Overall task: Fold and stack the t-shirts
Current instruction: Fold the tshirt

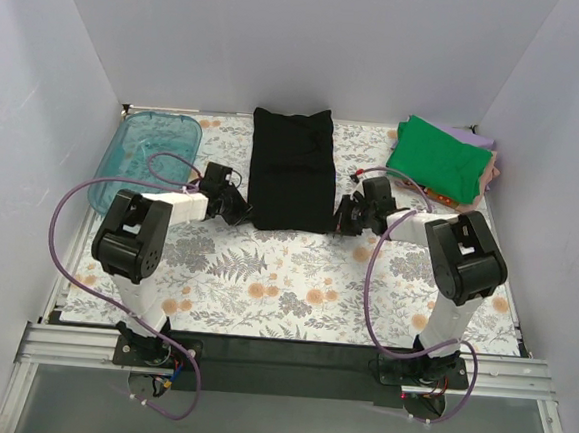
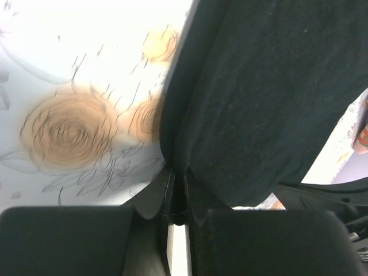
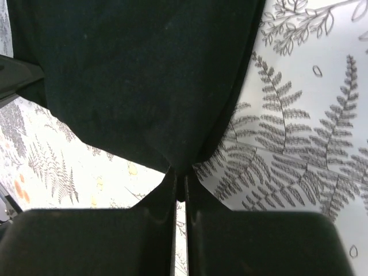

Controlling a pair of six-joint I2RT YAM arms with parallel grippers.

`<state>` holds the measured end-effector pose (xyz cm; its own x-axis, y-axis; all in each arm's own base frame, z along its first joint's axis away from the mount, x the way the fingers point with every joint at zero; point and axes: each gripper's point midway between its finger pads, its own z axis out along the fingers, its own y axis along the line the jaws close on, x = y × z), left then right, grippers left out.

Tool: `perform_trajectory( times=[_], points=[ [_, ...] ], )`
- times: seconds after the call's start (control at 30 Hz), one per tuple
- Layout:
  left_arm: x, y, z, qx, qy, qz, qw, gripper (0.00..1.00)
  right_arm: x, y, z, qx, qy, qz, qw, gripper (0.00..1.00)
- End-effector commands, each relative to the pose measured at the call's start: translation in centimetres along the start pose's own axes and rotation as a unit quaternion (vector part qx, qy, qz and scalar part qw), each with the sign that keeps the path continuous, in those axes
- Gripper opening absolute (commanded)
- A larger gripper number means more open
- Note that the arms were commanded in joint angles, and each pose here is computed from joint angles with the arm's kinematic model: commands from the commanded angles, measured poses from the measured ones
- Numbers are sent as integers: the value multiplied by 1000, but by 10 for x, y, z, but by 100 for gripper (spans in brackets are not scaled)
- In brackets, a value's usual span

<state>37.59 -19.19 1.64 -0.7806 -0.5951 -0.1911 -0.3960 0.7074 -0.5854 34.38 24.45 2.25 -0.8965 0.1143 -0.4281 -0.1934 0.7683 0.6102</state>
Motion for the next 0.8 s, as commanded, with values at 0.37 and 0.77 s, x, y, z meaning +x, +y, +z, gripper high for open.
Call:
perform_trajectory(
  times=[0.37, 0.77],
  points=[
    [194, 143, -80, -141, 105, -2, 984, 0, 197, -38, -87, 94, 90, 19, 991, 1],
    [230, 137, -135, -105, 112, 15, 988, 0, 231, -18, -138, 79, 63, 21, 995, 1]
  ],
)
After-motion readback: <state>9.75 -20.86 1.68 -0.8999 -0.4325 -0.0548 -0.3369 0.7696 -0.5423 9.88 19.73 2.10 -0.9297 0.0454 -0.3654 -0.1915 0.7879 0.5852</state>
